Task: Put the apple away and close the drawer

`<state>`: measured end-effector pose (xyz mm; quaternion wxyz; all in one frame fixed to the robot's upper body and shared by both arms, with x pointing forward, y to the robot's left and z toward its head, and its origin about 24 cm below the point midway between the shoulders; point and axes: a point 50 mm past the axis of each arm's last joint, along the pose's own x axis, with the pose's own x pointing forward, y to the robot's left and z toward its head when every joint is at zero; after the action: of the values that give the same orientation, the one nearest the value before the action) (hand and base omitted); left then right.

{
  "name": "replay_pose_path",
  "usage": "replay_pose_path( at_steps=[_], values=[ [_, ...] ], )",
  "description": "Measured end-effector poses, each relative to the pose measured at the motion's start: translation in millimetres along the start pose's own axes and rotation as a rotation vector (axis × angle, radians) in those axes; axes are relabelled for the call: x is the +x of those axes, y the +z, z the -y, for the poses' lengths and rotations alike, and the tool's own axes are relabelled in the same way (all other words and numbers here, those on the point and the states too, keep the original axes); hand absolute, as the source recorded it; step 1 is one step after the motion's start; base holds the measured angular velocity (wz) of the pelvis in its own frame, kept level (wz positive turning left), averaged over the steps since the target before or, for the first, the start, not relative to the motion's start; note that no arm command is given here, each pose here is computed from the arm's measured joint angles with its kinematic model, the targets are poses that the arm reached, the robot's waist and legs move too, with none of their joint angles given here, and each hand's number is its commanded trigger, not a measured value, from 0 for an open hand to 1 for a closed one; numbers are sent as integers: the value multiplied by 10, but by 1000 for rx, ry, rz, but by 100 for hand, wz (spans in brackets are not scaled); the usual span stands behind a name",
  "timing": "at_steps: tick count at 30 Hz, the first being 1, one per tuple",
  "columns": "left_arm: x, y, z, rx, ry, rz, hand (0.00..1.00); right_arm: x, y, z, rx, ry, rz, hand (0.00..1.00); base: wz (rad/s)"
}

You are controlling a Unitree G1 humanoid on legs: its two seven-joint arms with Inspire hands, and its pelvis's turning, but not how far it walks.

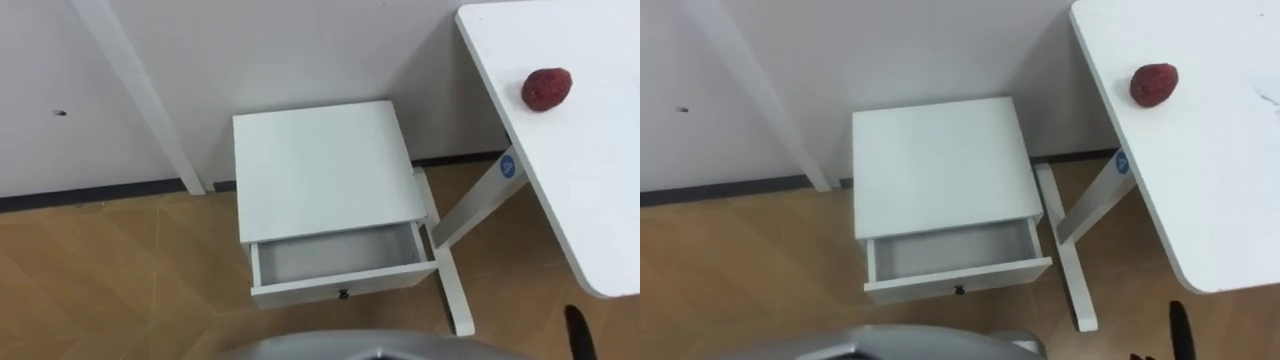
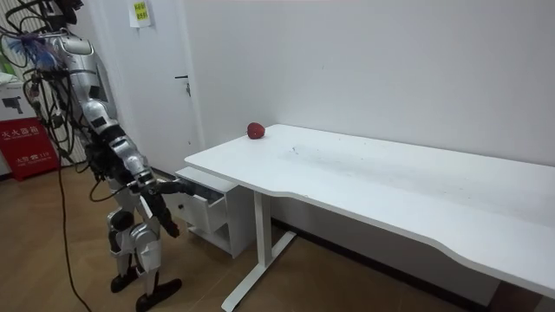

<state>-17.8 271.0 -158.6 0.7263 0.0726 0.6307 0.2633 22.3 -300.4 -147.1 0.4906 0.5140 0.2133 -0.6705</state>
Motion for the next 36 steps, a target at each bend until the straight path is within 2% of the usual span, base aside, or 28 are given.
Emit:
replay_pose_path(
  at_steps=[5,9,14,17,23,27,31,36],
  values=[
    [1,-54,-91,1,20,-11,0,-31,79,-194,71,-12,27,0,-3],
    [5,9,-155,-19,44,23,0,-111,293,-509,167,28,106,0,0],
    [2,124,-189,-18,56,84,0,-363,597,-981,210,123,220,0,0],
    [3,156,-188,-23,56,101,0,-496,728,-1139,197,155,298,0,-6],
    [4,189,-164,-2,47,112,0,-915,949,-1457,142,249,516,0,0],
    [-2,156,-141,26,33,108,0,-1174,1062,-1660,52,317,696,0,0],
    [-7,229,-22,114,-19,132,0,-1318,869,-1833,-207,408,882,0,-4],
    [-6,249,-1,132,-26,132,0,-1373,656,-2013,-401,562,881,0,0]
  ],
)
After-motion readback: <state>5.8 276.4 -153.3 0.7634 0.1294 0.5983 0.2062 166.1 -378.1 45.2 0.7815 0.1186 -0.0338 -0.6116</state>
